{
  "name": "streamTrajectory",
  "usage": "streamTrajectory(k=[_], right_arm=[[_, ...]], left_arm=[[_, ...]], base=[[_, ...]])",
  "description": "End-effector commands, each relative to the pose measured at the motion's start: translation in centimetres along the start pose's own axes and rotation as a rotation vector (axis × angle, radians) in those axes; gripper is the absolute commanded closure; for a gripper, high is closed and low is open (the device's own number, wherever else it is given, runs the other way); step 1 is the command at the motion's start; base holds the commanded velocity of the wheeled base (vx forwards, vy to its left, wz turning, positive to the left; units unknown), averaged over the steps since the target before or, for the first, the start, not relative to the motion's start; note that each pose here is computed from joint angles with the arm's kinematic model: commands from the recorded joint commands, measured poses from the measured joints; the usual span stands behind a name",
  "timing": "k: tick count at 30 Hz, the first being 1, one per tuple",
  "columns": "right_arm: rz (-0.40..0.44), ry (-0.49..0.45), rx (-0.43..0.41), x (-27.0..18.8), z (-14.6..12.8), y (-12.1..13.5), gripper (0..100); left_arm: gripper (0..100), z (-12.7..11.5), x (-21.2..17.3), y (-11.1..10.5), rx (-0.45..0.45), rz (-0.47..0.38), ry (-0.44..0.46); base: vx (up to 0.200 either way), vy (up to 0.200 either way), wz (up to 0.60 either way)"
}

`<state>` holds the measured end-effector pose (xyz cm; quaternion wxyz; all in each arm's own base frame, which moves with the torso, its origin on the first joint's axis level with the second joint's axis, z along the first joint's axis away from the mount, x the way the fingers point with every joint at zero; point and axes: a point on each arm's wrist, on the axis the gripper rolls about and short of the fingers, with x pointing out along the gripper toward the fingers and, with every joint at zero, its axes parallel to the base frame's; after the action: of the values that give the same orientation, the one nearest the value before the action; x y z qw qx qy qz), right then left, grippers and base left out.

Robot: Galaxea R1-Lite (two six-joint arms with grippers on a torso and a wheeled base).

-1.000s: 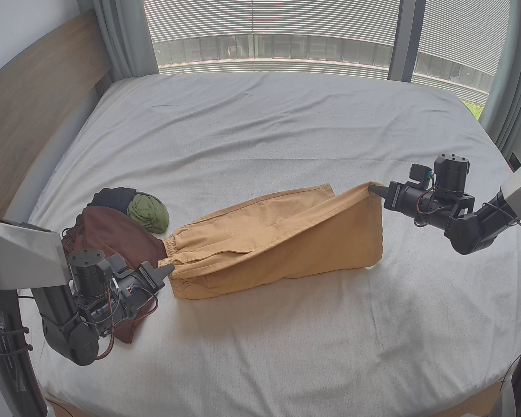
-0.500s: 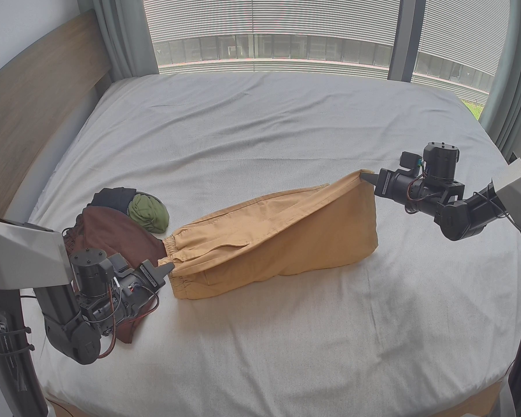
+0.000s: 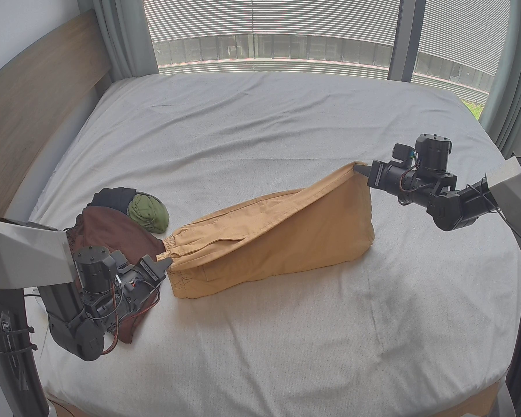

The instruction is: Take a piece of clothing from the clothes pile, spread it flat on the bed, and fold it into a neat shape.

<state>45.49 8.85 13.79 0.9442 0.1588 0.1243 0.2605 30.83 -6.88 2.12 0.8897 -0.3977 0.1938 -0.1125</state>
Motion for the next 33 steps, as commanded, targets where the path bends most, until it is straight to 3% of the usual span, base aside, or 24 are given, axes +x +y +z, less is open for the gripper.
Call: streamTrajectory(k=[1, 22, 33], right_arm=[[-0.002, 0.017, 0.006, 1.1, -0.7, -0.5, 100], [-0.053, 0.024, 0.004, 5.4, -3.1, -2.7, 100], [-0.039, -0.008, -0.009, 6.2, -2.9, -2.7, 100]], left_arm=[[100, 0.0, 0.3, 0.2, -0.013, 0.007, -0.01], [100, 0.3, 2.6, 1.3, -0.028, 0.052, -0.092], [100, 0.1, 3.1, 1.8, -0.03, 0.059, -0.092]], base=[[0.0, 0.0, 0.0], [0.0, 0.0, 0.0], [0.0, 0.0, 0.0]])
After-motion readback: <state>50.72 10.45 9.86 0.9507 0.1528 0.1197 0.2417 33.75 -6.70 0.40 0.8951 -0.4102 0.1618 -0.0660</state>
